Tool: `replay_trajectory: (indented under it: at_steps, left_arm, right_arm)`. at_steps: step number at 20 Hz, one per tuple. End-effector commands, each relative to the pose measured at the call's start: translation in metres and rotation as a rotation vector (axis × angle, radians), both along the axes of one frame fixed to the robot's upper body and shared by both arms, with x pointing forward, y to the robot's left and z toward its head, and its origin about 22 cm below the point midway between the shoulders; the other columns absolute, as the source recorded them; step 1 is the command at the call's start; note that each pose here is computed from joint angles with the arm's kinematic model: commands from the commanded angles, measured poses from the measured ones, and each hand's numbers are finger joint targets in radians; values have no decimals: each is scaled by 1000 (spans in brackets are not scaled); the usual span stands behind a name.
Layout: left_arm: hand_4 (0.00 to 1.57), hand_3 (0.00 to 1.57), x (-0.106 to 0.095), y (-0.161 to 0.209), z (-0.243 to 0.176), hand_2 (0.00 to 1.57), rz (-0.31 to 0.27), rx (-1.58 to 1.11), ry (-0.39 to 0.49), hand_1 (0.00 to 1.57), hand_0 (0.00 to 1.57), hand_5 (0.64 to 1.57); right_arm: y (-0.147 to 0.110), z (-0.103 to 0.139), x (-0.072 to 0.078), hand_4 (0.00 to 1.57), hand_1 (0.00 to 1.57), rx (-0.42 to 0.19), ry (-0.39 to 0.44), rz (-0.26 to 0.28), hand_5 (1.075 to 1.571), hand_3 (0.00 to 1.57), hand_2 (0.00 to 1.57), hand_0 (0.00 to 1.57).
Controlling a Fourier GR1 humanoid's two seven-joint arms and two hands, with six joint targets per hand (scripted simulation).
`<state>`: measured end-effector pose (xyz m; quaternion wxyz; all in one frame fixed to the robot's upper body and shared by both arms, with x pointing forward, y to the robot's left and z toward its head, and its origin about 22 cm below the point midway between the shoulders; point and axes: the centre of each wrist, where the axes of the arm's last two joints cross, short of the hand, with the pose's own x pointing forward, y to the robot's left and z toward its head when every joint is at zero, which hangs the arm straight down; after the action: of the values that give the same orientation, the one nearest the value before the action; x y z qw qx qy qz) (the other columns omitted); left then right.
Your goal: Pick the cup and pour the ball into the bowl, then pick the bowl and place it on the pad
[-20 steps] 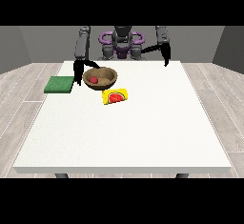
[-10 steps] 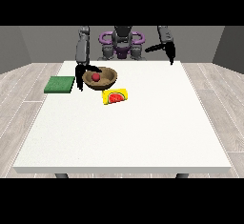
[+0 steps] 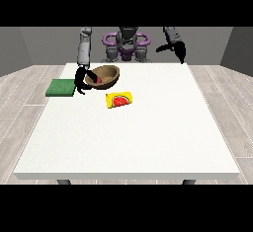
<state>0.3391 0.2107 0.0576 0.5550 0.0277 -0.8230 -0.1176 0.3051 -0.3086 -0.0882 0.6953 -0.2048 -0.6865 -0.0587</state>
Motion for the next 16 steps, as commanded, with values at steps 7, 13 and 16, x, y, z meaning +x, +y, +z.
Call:
replay_trajectory:
  at_steps: [7,13,16]
  left_arm:
    - [963,0,-15,39,-47,0,38,-25,206,0,0,1422]
    - [1003,0,-42,67,-102,0,227,-36,313,0,0,1407]
    - [1003,0,-43,96,-95,0,273,-28,339,0,0,1407]
  right_arm:
    - [15,5,10,866,1571,-154,437,-128,1567,950,1571,1571]
    - [44,77,64,798,1571,-156,482,9,1564,874,1571,1571]
    - [19,85,59,808,1571,-127,496,25,1567,744,1571,1571]
